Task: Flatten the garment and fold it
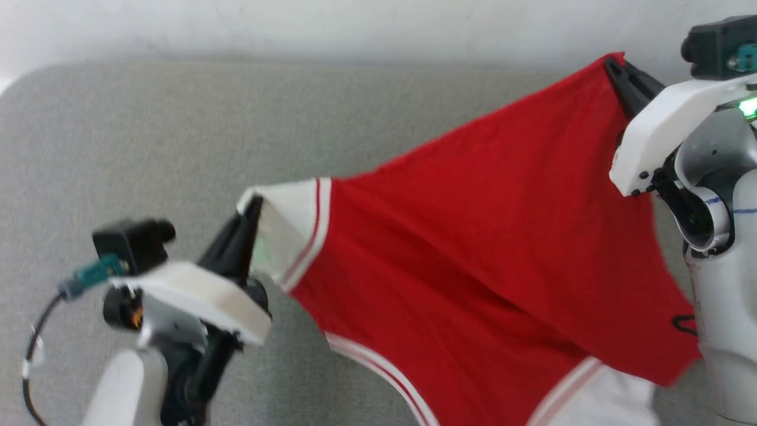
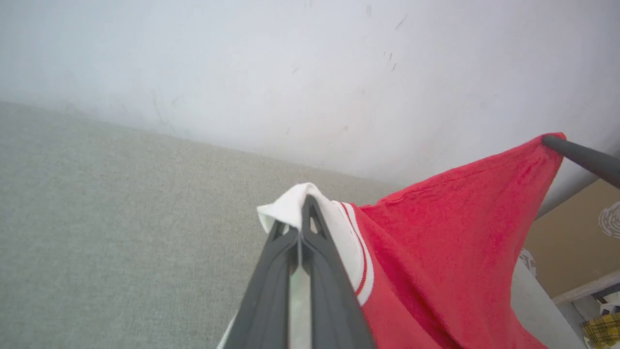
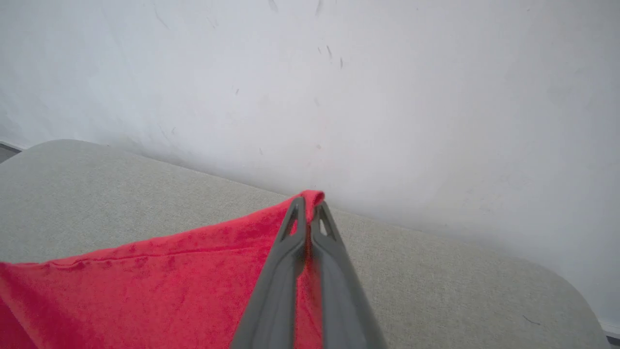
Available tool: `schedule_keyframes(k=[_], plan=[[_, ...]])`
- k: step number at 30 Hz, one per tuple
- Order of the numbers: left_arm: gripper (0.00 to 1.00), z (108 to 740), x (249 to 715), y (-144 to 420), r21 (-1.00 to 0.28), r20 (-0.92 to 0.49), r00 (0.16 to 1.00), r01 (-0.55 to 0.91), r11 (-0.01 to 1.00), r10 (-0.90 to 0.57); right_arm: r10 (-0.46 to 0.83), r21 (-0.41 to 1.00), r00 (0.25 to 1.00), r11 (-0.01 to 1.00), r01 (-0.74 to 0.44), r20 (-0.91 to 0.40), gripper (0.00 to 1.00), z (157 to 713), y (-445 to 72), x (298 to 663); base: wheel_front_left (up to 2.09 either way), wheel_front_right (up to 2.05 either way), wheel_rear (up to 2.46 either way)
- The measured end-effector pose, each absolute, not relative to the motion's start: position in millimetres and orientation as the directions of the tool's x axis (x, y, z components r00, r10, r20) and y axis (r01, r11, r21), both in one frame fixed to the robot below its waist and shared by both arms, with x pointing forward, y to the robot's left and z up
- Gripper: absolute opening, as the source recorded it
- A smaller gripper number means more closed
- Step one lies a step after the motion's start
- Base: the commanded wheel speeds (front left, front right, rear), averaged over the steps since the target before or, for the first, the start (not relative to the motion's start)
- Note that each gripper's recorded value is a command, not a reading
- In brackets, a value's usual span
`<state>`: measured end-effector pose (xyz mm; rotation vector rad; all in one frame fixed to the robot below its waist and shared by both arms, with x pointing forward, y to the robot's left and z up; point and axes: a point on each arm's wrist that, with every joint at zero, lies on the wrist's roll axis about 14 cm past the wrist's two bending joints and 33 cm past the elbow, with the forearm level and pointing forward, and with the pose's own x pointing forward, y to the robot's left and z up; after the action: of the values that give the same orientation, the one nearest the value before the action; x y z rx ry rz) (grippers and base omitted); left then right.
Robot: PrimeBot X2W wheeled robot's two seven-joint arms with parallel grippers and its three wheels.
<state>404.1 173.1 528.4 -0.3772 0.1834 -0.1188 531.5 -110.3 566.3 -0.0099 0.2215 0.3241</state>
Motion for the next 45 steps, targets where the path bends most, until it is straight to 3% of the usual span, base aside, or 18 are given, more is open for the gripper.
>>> schedule_keyframes(k=[10,23,37,45], plan=[[0.00,665.3,443.9,161.1,-0.224,0.164,0.971,0.208,0.952,-0.173,0.261,-0.005,0.965,0.965,-0.262,-0.015,0.00,658.2,-138.1,490.1,0.00,0.00,0.00],[0.00,801.6,477.2,143.8,-0.001,0.312,0.926,0.224,0.975,-0.212,0.162,-0.071,0.975,0.986,-0.153,0.151,0.00,762.0,-173.6,472.1,0.00,0.00,0.00],[0.00,847.4,538.1,140.3,0.057,0.327,0.924,0.189,0.980,-0.197,0.109,-0.116,0.990,0.988,-0.098,0.086,0.00,772.8,-175.9,527.7,0.00,0.00,0.00],[0.00,866.5,583.5,138.4,0.057,0.465,0.861,0.200,0.978,-0.203,0.090,-0.120,0.991,0.990,-0.078,0.103,0.00,770.9,-175.5,581.5,0.00,0.00,0.00]])
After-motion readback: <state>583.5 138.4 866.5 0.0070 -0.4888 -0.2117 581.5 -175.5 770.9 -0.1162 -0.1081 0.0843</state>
